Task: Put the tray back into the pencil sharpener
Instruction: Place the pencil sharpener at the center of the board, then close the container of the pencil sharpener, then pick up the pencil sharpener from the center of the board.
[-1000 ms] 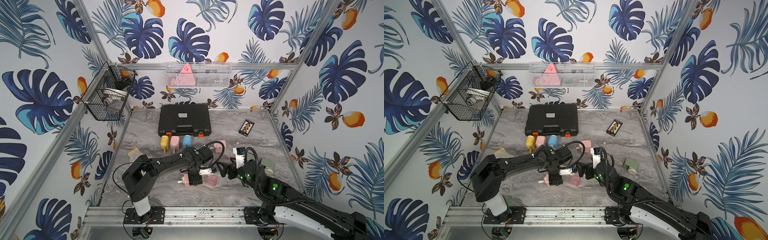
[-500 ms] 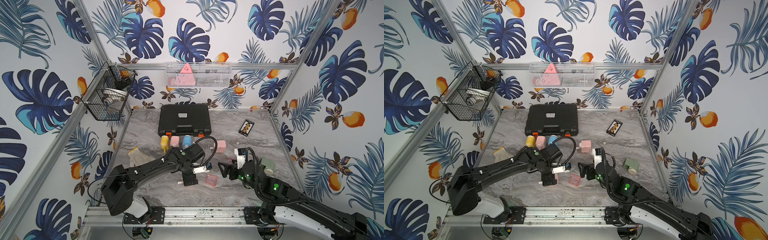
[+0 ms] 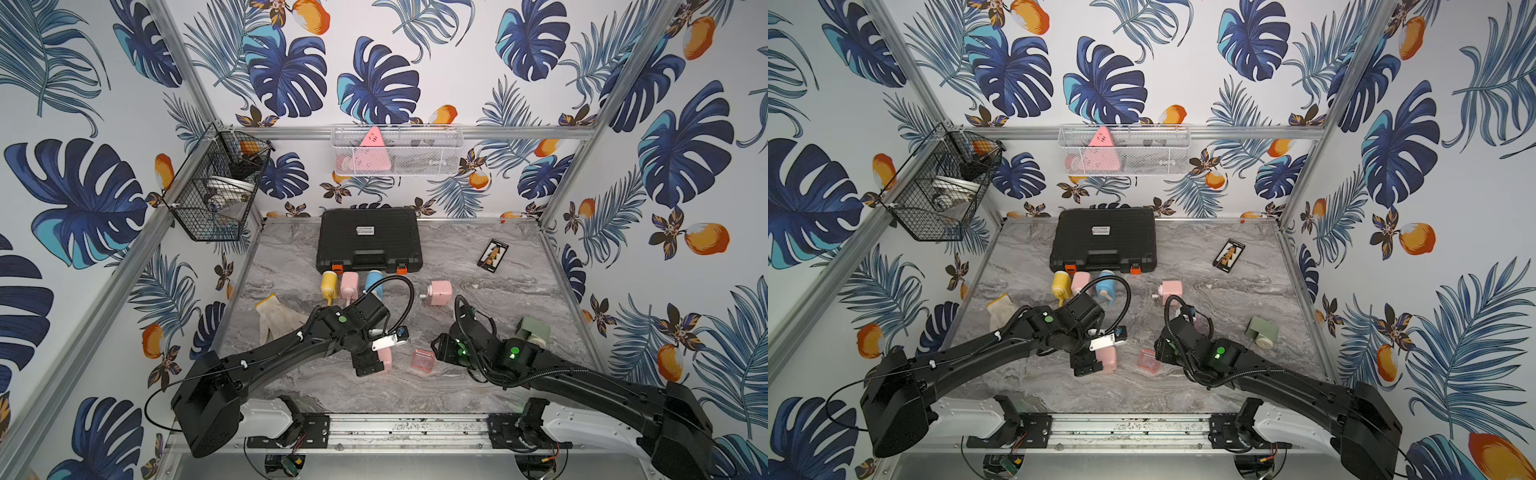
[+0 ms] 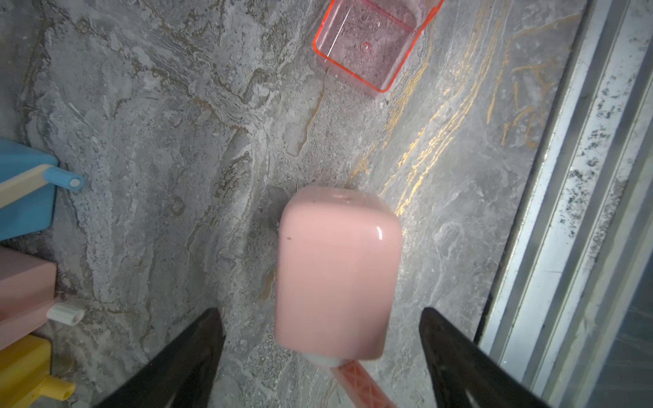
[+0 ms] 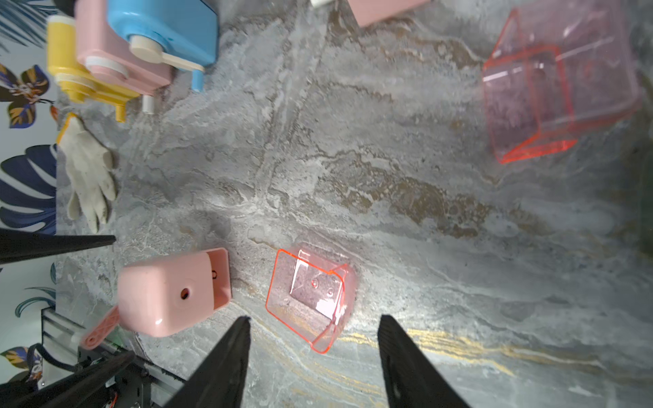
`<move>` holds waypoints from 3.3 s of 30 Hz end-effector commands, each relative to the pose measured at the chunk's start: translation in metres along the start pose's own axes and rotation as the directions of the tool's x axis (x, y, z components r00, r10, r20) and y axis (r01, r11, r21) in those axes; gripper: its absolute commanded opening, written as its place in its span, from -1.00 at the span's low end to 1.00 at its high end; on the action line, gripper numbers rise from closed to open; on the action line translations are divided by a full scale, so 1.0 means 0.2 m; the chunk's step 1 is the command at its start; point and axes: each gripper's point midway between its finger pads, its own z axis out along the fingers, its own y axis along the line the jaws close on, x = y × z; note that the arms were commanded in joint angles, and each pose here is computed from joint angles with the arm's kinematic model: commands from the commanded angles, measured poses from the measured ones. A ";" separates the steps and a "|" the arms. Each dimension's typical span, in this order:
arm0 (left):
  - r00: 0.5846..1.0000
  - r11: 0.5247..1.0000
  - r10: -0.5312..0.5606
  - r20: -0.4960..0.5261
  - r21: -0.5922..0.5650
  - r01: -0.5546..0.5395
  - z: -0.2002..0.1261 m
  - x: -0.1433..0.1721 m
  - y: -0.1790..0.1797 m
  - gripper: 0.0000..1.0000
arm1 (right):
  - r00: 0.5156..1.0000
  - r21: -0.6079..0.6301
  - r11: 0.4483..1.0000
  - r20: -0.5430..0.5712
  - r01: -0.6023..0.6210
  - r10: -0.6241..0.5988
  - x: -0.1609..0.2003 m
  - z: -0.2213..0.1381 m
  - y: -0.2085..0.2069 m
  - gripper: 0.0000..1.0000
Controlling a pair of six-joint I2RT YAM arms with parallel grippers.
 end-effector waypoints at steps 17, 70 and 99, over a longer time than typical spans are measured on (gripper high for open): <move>0.998 0.996 0.043 -0.046 0.083 -0.040 0.11 0.04 -0.05 0.42 | 0.972 0.124 0.982 -0.173 -0.139 0.160 0.20 0.25 -0.04 -0.24; 0.985 0.984 0.170 0.022 0.055 -0.171 0.25 -0.08 -0.08 0.19 | 0.956 -0.025 0.999 -0.291 -0.036 0.027 0.30 0.34 0.15 -0.55; 0.985 0.982 0.173 0.001 0.075 -0.173 0.29 -0.06 -0.10 0.17 | 0.955 -0.028 0.990 -0.271 -0.135 0.123 0.31 0.30 0.05 -0.57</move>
